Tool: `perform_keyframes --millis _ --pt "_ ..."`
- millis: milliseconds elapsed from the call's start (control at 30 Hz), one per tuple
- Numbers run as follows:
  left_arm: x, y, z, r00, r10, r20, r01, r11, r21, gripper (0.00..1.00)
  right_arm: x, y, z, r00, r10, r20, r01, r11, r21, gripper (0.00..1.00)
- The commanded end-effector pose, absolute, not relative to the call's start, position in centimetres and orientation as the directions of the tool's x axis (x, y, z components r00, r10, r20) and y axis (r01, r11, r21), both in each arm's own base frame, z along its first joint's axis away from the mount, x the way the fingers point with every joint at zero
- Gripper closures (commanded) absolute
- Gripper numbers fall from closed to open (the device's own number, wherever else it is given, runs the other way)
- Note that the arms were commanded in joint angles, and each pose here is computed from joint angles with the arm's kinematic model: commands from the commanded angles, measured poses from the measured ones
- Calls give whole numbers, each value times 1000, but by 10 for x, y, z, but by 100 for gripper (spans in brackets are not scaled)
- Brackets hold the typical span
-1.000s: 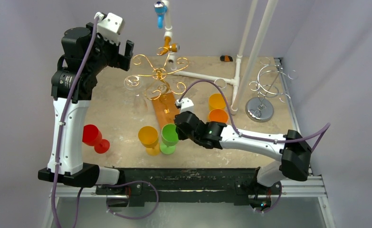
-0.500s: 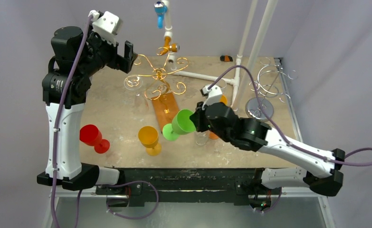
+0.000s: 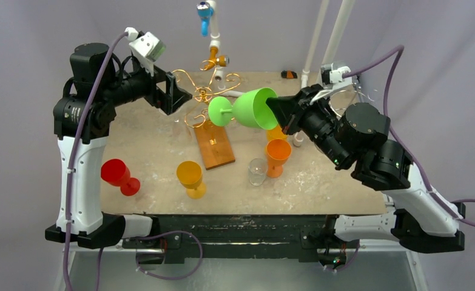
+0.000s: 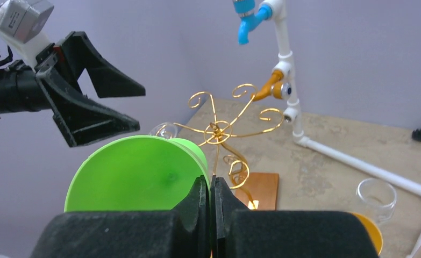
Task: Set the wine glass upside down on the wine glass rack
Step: Turn the wine glass upside down at the wine rack.
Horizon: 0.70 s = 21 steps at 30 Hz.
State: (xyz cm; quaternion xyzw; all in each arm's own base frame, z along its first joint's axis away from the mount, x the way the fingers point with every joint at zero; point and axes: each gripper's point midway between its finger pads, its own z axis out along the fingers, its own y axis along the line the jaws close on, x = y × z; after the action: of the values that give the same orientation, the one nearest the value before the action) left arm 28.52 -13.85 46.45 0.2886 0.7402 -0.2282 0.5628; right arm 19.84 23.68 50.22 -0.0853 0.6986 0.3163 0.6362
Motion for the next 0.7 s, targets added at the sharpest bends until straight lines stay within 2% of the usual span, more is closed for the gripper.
perform_keyframes --millis 0,333,500,667 --pt "253 -157 469 -236 128 -963 771 628 -105 2 215 247 527 -52 258 -965 -514 821 247 100" --pt "244 -168 456 -293 110 -950 809 558 -185 1 222 271 565 76 315 -946 -571 792 218 100" --pt "256 -174 446 -354 71 -933 790 556 -257 9 219 282 573 95 359 -929 -616 754 228 100" --pt "270 -174 451 -336 34 -941 774 580 -255 19 214 295 566 76 368 -927 -660 715 230 100"
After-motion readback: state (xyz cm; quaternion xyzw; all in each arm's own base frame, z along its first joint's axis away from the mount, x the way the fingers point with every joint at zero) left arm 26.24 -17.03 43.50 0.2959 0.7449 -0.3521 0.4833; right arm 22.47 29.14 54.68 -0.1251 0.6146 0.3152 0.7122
